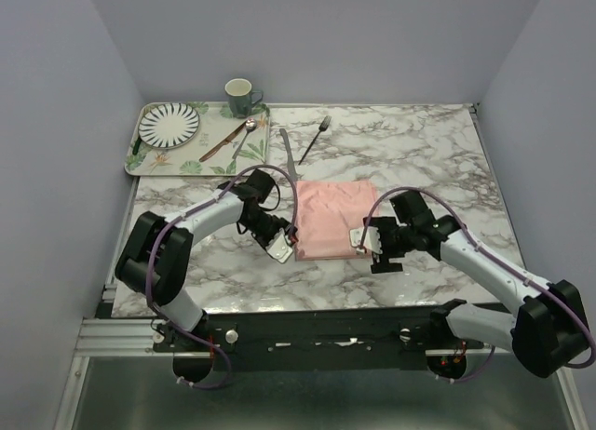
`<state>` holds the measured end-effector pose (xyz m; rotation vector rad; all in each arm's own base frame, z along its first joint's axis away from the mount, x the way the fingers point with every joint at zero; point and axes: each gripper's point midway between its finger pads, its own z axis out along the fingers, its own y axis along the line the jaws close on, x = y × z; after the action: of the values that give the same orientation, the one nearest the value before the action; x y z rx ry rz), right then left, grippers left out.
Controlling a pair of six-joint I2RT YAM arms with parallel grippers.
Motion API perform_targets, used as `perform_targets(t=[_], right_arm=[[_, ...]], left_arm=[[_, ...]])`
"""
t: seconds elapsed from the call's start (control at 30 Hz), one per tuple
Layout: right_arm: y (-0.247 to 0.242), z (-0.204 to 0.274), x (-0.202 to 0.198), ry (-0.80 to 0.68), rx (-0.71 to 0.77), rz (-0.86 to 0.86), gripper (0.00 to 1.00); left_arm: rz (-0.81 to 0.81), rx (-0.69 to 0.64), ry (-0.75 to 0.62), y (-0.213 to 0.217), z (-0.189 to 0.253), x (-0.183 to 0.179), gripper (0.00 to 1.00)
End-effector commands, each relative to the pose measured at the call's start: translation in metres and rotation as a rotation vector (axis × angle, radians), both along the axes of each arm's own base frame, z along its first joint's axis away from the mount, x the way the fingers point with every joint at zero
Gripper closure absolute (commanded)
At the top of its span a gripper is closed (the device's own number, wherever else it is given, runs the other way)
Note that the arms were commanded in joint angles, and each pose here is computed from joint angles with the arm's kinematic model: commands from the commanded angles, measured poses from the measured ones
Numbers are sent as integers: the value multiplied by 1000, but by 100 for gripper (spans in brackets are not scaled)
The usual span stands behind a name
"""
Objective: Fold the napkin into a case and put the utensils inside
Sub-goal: Turn over the upper triangle folded napkin at the center of the board, then rotate the lower triangle-folded napkin at the center of the board.
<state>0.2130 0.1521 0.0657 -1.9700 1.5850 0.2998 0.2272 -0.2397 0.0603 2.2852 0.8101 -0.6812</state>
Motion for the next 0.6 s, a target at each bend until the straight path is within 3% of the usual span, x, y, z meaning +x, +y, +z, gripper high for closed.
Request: perform_targets(t=[0.0, 0.07, 0.1, 0.3, 0.57], right_arm=[[-4, 31, 6, 79, 7, -181, 9], [-5, 39, 2, 167, 40, -278, 15], [-4, 45, 3, 183, 57, -308, 24], [-3, 40, 10, 428, 112, -607, 49], [-2, 26, 31, 745, 154, -924, 55]], left_arm=[[145, 13, 34, 7, 32, 5, 44], [227, -4, 69, 4, 42, 10, 45], [263, -4, 90, 3, 44, 12, 46], [658, -5, 366, -15, 55, 44, 50], [958, 33, 636, -43, 46, 85, 51]])
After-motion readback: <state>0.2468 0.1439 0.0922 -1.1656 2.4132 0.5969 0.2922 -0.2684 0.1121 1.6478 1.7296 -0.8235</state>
